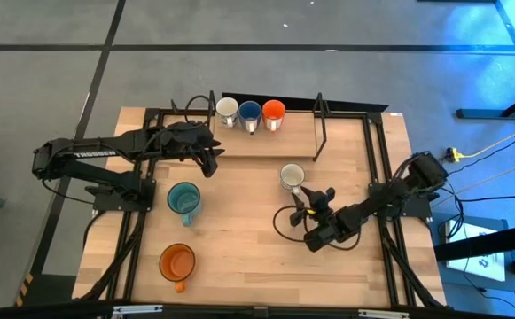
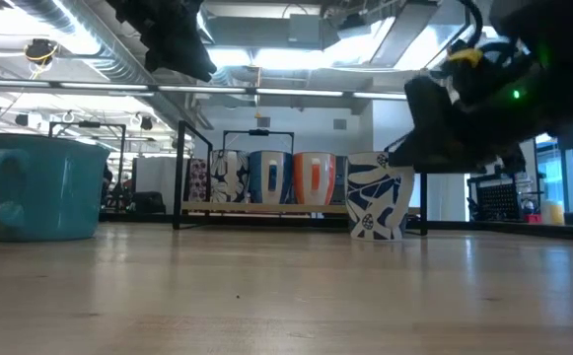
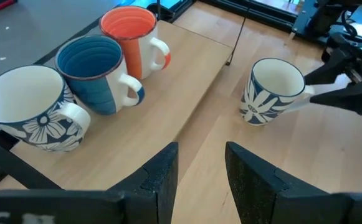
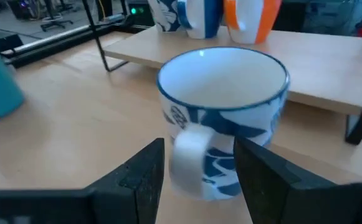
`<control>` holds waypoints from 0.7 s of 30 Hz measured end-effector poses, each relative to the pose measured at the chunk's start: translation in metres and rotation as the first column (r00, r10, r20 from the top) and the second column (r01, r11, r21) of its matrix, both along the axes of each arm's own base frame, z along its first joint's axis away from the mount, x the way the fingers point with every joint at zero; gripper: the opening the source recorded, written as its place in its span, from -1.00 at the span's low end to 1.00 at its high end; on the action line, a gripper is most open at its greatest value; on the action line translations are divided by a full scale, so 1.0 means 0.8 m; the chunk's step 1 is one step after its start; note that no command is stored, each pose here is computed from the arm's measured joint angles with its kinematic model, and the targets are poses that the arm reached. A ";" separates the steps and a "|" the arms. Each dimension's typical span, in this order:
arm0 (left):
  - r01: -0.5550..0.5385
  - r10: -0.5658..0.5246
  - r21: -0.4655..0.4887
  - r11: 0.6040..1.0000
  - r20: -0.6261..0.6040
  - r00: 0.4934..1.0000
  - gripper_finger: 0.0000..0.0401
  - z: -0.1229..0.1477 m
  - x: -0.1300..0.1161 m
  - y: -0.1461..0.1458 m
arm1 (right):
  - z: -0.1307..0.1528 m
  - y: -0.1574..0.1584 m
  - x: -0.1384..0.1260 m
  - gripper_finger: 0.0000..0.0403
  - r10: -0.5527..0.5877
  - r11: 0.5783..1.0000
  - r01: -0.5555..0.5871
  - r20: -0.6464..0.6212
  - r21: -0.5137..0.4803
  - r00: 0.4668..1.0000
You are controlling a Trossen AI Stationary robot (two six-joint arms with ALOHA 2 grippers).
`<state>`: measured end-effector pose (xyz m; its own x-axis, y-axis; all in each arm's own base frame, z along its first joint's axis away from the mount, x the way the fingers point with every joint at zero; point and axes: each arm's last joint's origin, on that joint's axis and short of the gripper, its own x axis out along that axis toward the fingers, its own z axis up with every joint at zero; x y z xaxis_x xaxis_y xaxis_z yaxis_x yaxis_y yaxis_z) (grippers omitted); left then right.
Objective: Place coffee mugs
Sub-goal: Put the white blue patterned mug on the shelf
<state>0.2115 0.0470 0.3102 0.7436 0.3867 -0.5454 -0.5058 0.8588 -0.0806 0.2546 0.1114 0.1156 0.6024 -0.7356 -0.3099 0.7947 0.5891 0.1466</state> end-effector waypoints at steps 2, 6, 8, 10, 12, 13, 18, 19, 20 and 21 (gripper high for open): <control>0.000 0.000 0.000 1.000 -0.001 1.000 -0.37 0.000 0.000 0.000 | -0.007 0.001 0.002 -0.12 -0.001 1.000 0.001 0.002 0.004 1.000; 0.000 0.000 0.000 1.000 -0.002 1.000 -0.37 0.000 0.000 0.000 | -0.020 0.004 0.006 -0.17 -0.002 1.000 0.002 0.008 0.006 1.000; 0.000 0.000 0.000 1.000 -0.003 1.000 -0.37 0.000 0.000 0.000 | -0.022 0.005 0.009 -0.28 -0.005 1.000 0.005 0.023 0.004 1.000; 0.000 0.000 -0.001 1.000 -0.007 1.000 -0.37 -0.001 -0.001 0.000 | -0.024 0.004 0.011 -0.45 -0.010 1.000 0.010 0.013 -0.006 1.000; 0.000 0.000 -0.001 1.000 -0.007 1.000 -0.37 -0.001 -0.001 0.000 | -0.026 0.000 0.012 -0.64 -0.020 1.000 0.020 0.006 -0.014 1.000; 0.000 0.000 -0.001 1.000 -0.010 1.000 -0.37 -0.001 -0.001 0.000 | -0.026 -0.002 0.013 -0.73 -0.025 0.999 0.025 0.000 -0.019 1.000; 0.000 0.000 -0.001 1.000 -0.008 1.000 -0.37 -0.001 -0.001 0.000 | -0.026 -0.004 0.014 -0.85 -0.019 0.999 0.017 -0.031 -0.044 0.999; 0.003 -0.003 -0.003 1.000 -0.008 1.000 -0.37 -0.001 -0.001 0.000 | -0.026 -0.004 0.014 -0.87 -0.017 0.999 0.016 -0.034 -0.045 0.999; 0.010 -0.010 -0.008 1.000 -0.004 1.000 -0.37 0.000 -0.001 -0.001 | -0.026 -0.004 0.014 -0.90 -0.013 0.999 0.012 -0.037 -0.041 0.999; 0.020 -0.020 -0.013 1.000 0.002 1.000 -0.37 0.001 -0.003 -0.001 | -0.025 -0.003 0.015 -0.92 -0.012 0.999 0.010 -0.041 -0.042 0.999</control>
<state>0.2094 0.0460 0.3111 0.7520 0.3646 -0.5491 -0.4883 0.8677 -0.0927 0.2664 0.1087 0.0956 0.5818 -0.7547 -0.3031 0.8058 0.5854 0.0892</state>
